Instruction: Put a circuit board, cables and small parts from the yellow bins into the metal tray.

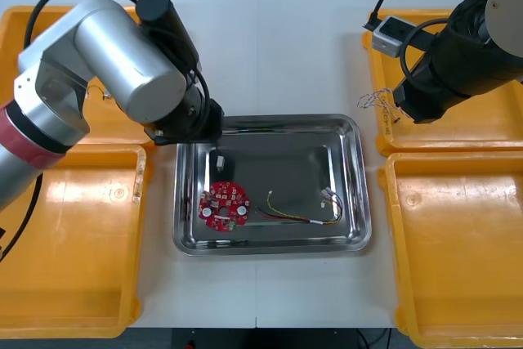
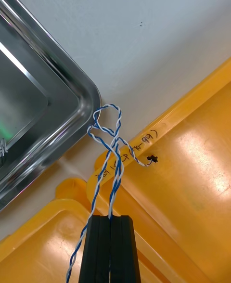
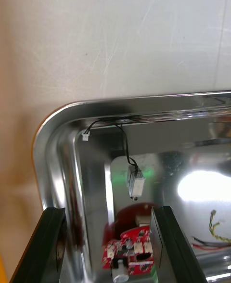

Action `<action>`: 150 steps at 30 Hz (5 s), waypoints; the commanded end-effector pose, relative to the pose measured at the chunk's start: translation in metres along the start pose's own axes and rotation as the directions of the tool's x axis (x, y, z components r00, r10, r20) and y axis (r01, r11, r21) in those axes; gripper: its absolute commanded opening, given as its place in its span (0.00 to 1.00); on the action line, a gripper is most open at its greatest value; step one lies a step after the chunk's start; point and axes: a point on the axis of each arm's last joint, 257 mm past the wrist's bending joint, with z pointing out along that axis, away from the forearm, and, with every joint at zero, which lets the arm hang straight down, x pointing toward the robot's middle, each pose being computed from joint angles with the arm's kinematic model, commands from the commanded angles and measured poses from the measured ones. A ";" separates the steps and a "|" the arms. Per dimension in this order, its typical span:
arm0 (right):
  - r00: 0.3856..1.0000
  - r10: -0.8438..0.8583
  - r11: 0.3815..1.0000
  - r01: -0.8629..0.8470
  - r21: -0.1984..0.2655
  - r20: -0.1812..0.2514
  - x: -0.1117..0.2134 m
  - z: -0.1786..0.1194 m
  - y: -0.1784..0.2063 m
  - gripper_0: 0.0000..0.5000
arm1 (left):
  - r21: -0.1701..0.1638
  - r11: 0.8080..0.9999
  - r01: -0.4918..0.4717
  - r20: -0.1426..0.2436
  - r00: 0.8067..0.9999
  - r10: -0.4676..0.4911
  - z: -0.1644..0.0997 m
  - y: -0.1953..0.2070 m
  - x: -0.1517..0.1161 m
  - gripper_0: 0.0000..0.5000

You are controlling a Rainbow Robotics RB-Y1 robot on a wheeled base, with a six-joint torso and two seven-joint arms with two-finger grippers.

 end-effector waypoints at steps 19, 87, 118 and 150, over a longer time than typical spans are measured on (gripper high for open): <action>0.978 -0.051 0.996 0.064 -0.059 0.202 -0.088 -0.056 0.032 0.00 | 0.004 0.995 -0.098 0.004 0.995 0.098 -0.064 0.095 -0.095 1.00; 0.967 -0.253 0.967 0.253 -0.016 -0.025 -0.039 0.088 0.082 0.00 | -0.160 0.958 -0.238 0.089 0.963 0.255 0.014 0.233 -0.140 1.00; 0.960 -0.281 0.959 0.281 0.046 -0.002 -0.046 0.126 0.087 0.87 | -0.138 0.952 -0.273 0.061 0.957 0.283 0.047 0.224 -0.116 1.00; 0.986 -0.132 0.991 0.132 -0.006 -0.103 -0.074 0.058 0.035 1.00 | -0.131 0.951 -0.281 0.083 0.953 0.293 0.057 0.223 -0.113 0.00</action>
